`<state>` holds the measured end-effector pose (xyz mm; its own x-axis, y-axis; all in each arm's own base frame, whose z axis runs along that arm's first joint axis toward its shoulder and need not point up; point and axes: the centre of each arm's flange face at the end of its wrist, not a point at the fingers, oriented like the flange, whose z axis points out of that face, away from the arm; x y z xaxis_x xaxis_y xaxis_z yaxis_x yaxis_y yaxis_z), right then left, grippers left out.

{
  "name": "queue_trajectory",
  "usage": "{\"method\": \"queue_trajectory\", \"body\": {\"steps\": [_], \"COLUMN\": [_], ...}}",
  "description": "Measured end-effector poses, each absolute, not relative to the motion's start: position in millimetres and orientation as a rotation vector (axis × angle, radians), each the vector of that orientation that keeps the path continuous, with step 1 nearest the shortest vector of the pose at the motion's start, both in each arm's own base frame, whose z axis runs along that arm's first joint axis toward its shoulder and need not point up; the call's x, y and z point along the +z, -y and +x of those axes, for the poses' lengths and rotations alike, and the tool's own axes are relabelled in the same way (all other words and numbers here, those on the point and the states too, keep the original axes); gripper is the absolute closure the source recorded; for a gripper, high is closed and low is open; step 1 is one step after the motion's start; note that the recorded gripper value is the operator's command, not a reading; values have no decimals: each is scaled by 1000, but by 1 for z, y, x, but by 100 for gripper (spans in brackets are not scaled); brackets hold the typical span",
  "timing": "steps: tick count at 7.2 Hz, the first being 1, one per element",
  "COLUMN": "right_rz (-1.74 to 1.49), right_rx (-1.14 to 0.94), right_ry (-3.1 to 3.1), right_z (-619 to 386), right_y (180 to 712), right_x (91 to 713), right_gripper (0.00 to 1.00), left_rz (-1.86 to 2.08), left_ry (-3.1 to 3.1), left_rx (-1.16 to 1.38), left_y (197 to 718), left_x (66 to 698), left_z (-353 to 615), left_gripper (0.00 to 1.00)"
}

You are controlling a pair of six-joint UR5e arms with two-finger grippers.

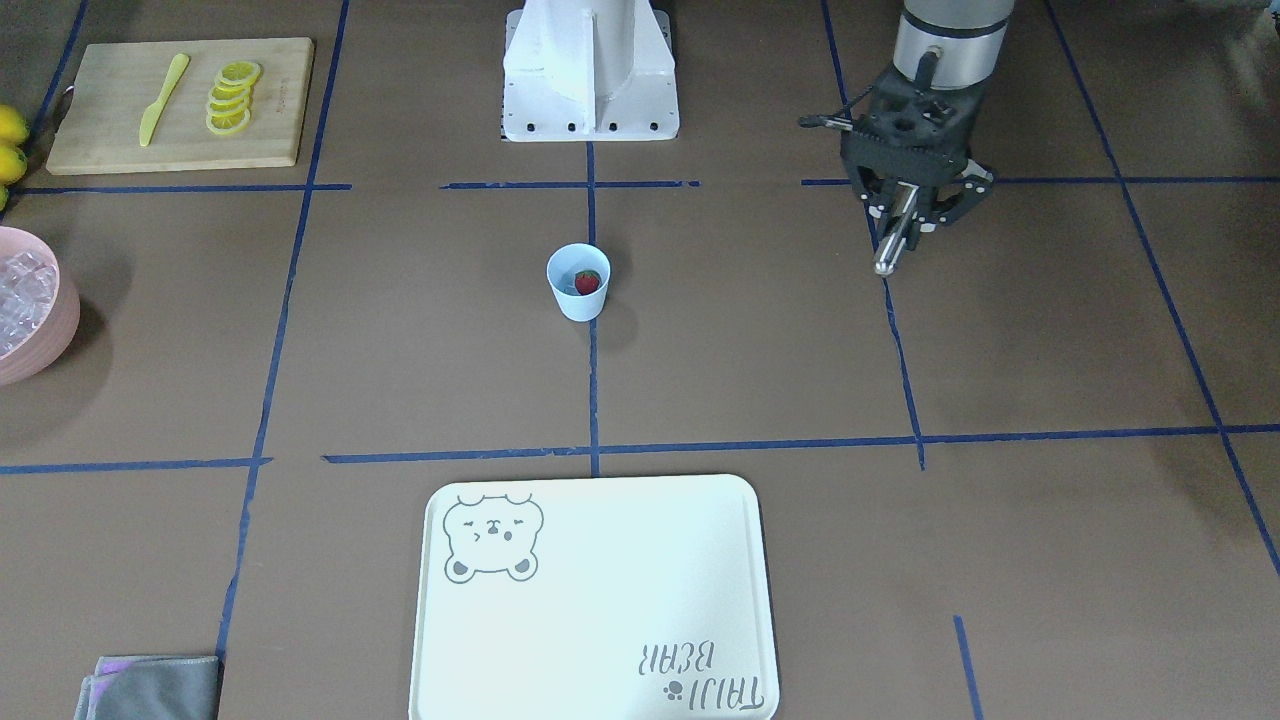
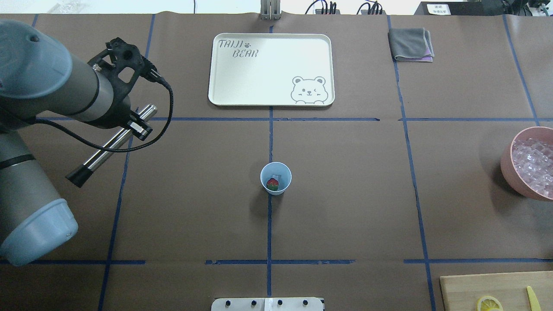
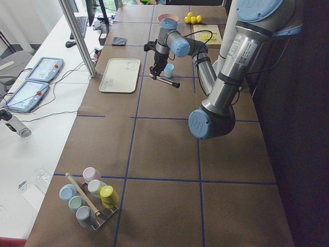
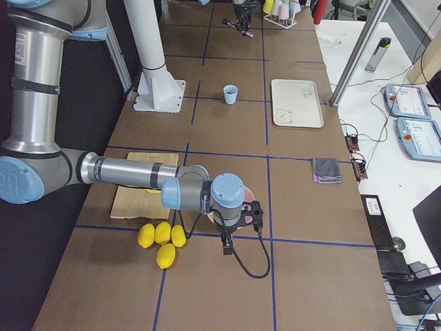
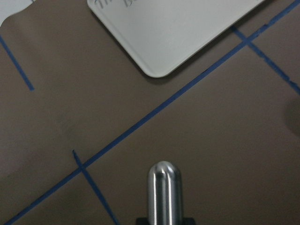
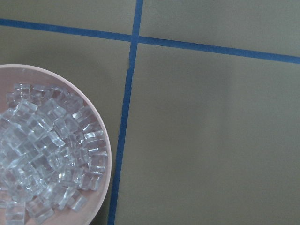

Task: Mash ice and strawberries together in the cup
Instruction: 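Lift the pestle out of the cup and carry it back, then lower the pestle onto the table and open the left gripper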

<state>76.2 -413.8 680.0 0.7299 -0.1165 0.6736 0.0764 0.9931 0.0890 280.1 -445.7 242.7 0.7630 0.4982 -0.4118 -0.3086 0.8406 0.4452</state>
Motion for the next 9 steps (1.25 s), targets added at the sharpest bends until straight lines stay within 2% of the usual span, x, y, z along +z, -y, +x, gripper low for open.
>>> {"method": "queue_trajectory", "body": {"steps": [4,9], "right_rz": [67,70], "right_rx": [-108,-108], "right_ry": [743,741], "right_z": [76,76], "right_y": [415,416], "right_x": [674,672], "right_gripper": [0,0], "left_rz": [113,52], "left_ry": [-517,-624], "left_rx": [100,48], "left_y": [482,478], "left_x": [360,558], "left_z": [181,154], "left_gripper": [100,100]}}
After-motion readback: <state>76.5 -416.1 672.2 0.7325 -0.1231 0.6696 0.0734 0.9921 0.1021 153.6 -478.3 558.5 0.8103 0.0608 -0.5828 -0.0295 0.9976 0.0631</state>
